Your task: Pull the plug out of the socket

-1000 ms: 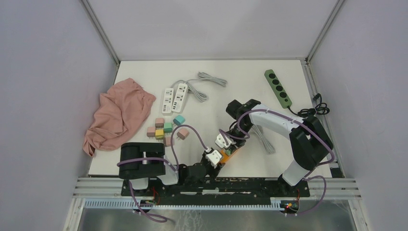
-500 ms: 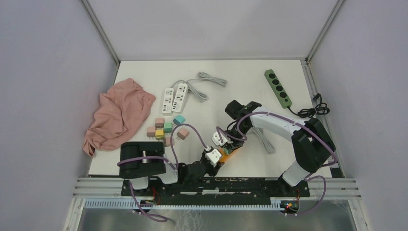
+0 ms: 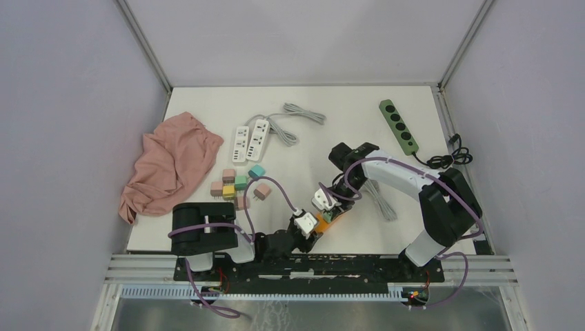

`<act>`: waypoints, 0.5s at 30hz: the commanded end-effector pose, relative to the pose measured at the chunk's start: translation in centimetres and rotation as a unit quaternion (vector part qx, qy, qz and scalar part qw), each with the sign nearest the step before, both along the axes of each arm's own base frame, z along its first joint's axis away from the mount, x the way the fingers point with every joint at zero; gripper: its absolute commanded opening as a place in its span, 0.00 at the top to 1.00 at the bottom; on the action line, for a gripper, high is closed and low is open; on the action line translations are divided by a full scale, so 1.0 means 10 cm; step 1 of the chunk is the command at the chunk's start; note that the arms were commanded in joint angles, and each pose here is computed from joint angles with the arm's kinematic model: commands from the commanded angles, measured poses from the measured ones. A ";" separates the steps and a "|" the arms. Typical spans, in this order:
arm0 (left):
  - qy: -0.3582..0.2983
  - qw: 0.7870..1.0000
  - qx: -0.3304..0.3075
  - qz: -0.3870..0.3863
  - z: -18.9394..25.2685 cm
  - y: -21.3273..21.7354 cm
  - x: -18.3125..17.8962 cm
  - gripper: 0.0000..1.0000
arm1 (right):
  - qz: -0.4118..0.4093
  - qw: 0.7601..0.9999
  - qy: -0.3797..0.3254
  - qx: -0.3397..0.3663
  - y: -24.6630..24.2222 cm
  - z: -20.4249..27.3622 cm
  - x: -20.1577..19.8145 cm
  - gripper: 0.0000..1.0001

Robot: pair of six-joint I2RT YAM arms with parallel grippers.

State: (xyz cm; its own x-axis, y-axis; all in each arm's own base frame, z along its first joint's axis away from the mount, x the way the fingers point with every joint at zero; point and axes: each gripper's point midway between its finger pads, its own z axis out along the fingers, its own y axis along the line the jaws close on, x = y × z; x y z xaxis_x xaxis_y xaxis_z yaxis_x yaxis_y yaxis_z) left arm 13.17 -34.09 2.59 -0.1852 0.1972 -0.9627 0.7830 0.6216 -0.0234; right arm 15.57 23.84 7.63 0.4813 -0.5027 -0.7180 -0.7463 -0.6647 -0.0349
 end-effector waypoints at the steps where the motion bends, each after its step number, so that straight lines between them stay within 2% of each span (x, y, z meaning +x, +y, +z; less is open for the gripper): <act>1: 0.001 1.000 0.008 0.004 -0.04 0.05 0.03 0.97 | 0.011 0.999 0.022 0.041 0.24 0.25 -0.20 0.99; 9: 0.003 1.000 0.010 0.001 -0.06 0.02 0.02 0.97 | -0.079 0.996 -0.004 0.047 0.44 0.27 0.09 1.00; 15: 0.005 1.000 0.012 0.004 -0.07 0.06 0.03 0.97 | -0.074 0.996 -0.014 0.041 0.26 0.31 0.19 1.00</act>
